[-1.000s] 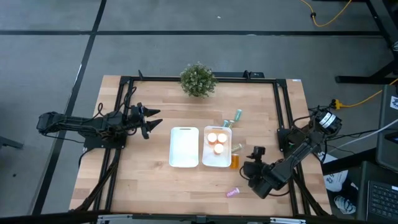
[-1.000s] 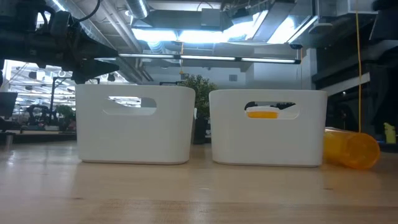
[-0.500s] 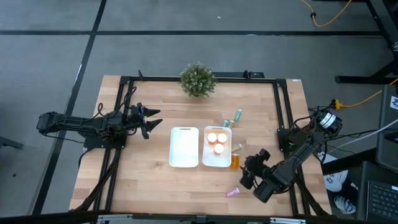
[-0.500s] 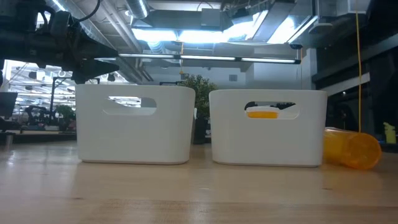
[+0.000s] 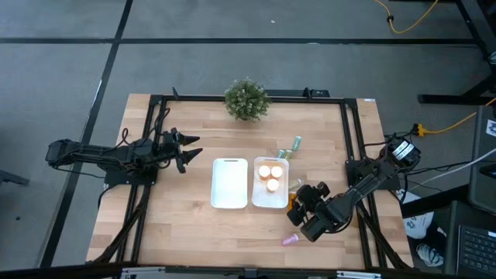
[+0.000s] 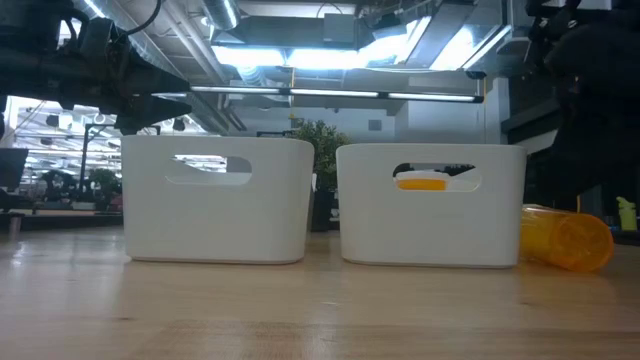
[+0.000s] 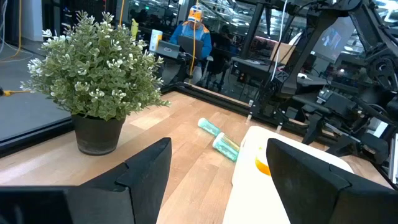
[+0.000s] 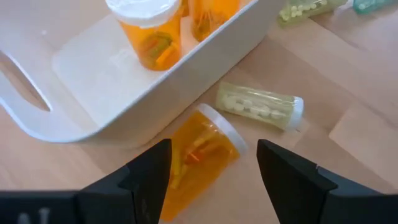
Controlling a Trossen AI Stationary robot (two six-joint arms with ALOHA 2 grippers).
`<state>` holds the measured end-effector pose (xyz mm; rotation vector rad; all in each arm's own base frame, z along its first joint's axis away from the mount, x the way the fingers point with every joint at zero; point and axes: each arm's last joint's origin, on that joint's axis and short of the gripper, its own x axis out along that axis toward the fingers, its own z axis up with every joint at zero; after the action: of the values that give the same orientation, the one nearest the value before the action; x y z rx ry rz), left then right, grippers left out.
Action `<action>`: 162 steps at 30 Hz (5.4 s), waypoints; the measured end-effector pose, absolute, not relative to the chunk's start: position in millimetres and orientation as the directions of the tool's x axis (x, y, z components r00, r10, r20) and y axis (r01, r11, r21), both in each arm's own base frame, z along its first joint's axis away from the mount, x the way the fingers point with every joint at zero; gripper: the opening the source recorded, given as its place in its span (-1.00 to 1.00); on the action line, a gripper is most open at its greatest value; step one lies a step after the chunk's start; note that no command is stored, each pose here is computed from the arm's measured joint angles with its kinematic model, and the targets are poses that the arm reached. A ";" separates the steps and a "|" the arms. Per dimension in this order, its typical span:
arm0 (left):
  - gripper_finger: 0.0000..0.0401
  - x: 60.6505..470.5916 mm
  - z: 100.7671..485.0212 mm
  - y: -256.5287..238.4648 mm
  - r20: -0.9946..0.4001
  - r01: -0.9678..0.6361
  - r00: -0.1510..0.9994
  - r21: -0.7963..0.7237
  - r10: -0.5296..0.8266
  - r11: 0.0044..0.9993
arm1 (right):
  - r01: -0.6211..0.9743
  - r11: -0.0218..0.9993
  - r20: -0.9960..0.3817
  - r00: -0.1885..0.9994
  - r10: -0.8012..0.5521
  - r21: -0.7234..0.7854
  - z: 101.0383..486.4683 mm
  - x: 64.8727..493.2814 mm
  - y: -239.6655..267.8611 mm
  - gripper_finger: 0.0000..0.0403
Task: Pick and place medicine bottles into bin by pill shape (circle, oval)
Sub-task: Put the orange capsule bottle into the right white bin
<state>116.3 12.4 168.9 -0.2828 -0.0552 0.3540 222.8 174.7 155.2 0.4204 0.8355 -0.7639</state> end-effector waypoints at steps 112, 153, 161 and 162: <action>0.27 116.3 168.8 12.4 0.004 -0.335 0.937 -0.283 0.350 0.899 | 0.576 0.817 -0.922 0.296 -0.249 -0.035 206.8 230.6 108.5 0.18; 0.27 116.3 168.9 12.4 0.004 -0.334 0.937 -0.283 0.350 0.899 | 0.560 0.824 -0.959 0.271 -0.088 0.083 149.9 232.6 91.1 0.39; 0.27 116.3 168.8 12.4 0.004 -0.334 0.937 -0.283 0.350 0.899 | 0.570 0.820 -0.946 0.289 -0.148 0.045 149.0 233.6 89.5 0.39; 0.27 116.3 168.9 12.4 0.004 -0.334 0.937 -0.283 0.350 0.899 | 0.571 0.820 -0.945 0.290 -0.152 0.043 149.0 233.6 89.4 0.39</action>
<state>116.3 12.4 168.9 -0.2828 -0.0551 0.3540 233.6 89.4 149.0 0.4123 1.1865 -0.5005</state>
